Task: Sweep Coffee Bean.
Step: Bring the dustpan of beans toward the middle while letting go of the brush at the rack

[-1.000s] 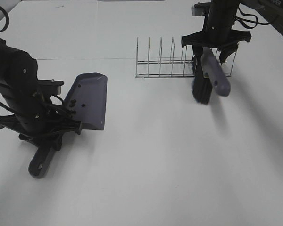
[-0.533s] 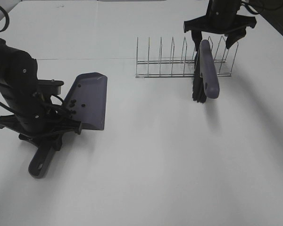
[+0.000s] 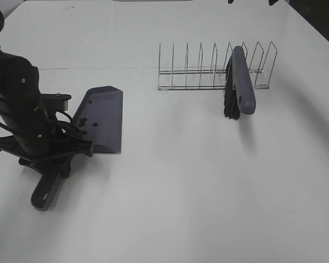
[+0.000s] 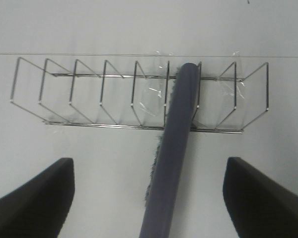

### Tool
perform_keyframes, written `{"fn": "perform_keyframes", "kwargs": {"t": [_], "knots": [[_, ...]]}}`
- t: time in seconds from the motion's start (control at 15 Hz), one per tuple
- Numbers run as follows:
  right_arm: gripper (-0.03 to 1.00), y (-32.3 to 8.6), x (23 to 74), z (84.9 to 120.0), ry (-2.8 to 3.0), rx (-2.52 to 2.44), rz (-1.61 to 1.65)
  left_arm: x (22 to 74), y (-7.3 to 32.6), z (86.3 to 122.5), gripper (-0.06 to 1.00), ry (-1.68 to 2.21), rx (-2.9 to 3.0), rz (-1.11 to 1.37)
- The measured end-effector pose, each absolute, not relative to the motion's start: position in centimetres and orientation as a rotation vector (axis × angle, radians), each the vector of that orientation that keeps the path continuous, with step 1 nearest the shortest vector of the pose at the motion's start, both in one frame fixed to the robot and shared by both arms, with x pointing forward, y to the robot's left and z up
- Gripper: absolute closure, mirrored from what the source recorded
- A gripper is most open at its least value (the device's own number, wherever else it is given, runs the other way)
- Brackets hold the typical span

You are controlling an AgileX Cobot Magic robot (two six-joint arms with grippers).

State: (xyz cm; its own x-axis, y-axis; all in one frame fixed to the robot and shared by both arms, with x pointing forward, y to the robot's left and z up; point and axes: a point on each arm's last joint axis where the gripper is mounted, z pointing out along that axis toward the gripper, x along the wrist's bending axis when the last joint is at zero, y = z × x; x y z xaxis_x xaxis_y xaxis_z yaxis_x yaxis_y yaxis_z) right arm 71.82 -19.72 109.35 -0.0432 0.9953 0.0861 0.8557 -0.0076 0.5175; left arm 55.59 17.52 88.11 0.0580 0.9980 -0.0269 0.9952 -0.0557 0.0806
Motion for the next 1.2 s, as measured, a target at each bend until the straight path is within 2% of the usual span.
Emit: {"fn": "perform_keyframes", "kwargs": {"t": [0.13,0.47,0.93,1.0,1.2], "knots": [[0.25,-19.3,70.1,110.1,2.023,1.925,0.642,55.4,17.1,89.0,0.59,2.099,2.195,0.042],[0.25,-17.1,65.0,107.7,2.249,1.879,0.449,54.6,13.5,89.2,0.59,1.951,2.205,0.060],[0.24,-17.9,59.8,107.6,2.292,1.888,0.407,54.7,12.6,87.5,0.60,1.978,2.192,0.018],[0.24,-18.0,59.3,108.1,2.286,1.888,0.432,54.7,12.6,87.6,0.57,1.981,2.195,0.015],[0.24,-18.7,57.1,109.6,2.271,1.878,0.477,55.3,12.2,88.6,0.27,1.970,2.233,-0.005]]}}
